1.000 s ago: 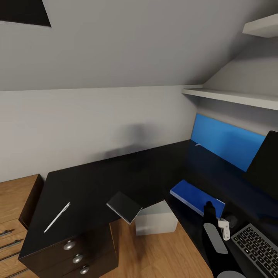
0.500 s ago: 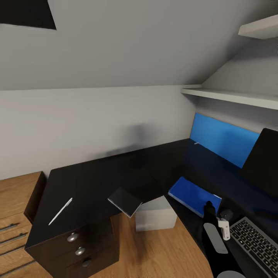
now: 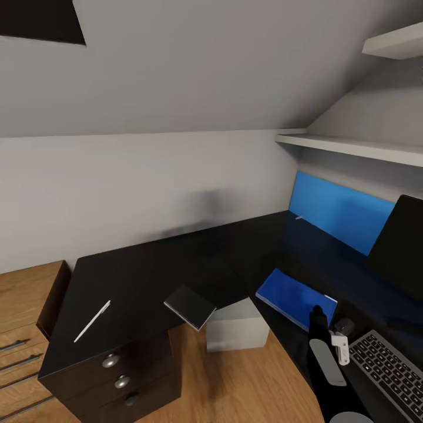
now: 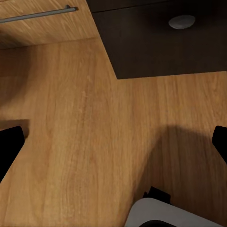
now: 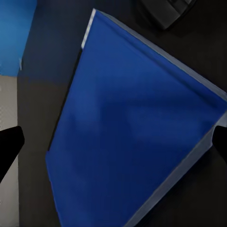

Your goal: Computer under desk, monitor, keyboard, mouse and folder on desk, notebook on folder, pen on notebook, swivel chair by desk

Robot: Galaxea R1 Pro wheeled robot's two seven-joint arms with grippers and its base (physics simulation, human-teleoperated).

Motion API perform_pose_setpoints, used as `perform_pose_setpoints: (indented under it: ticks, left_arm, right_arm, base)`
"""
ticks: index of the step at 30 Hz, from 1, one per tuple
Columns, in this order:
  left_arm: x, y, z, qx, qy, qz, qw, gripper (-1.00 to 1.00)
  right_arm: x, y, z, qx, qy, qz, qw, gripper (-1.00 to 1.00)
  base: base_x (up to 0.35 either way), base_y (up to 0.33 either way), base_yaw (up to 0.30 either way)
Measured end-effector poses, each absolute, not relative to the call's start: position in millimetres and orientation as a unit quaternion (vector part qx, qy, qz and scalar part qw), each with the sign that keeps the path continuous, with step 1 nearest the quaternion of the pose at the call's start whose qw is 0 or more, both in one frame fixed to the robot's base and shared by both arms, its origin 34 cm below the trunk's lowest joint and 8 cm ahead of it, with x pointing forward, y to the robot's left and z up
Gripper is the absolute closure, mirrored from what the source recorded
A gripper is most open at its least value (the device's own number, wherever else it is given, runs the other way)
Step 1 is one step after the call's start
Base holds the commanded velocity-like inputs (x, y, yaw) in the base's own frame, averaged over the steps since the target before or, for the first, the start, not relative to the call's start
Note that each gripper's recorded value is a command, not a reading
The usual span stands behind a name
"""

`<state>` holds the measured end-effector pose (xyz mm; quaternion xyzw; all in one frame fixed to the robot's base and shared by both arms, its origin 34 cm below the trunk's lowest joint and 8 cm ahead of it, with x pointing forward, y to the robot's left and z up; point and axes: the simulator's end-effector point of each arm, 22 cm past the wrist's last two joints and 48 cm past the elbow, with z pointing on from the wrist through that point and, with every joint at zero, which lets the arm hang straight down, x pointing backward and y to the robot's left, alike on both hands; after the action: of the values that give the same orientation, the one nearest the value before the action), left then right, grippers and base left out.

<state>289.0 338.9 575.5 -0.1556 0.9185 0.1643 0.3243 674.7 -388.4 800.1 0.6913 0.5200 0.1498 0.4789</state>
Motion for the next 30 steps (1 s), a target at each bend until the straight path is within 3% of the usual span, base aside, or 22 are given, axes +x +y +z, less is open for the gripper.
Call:
perform_pose_setpoints:
  ticks: [30]
  left_arm:
    - [286.2,308.5,595.5,-0.159,0.923,0.145,0.32,-1.0]
  right_arm:
    - [707.1,-316.1,849.7,0.609,0.579,0.205,0.501,-1.0]
  base:
    - [0.0,0.0,0.0]
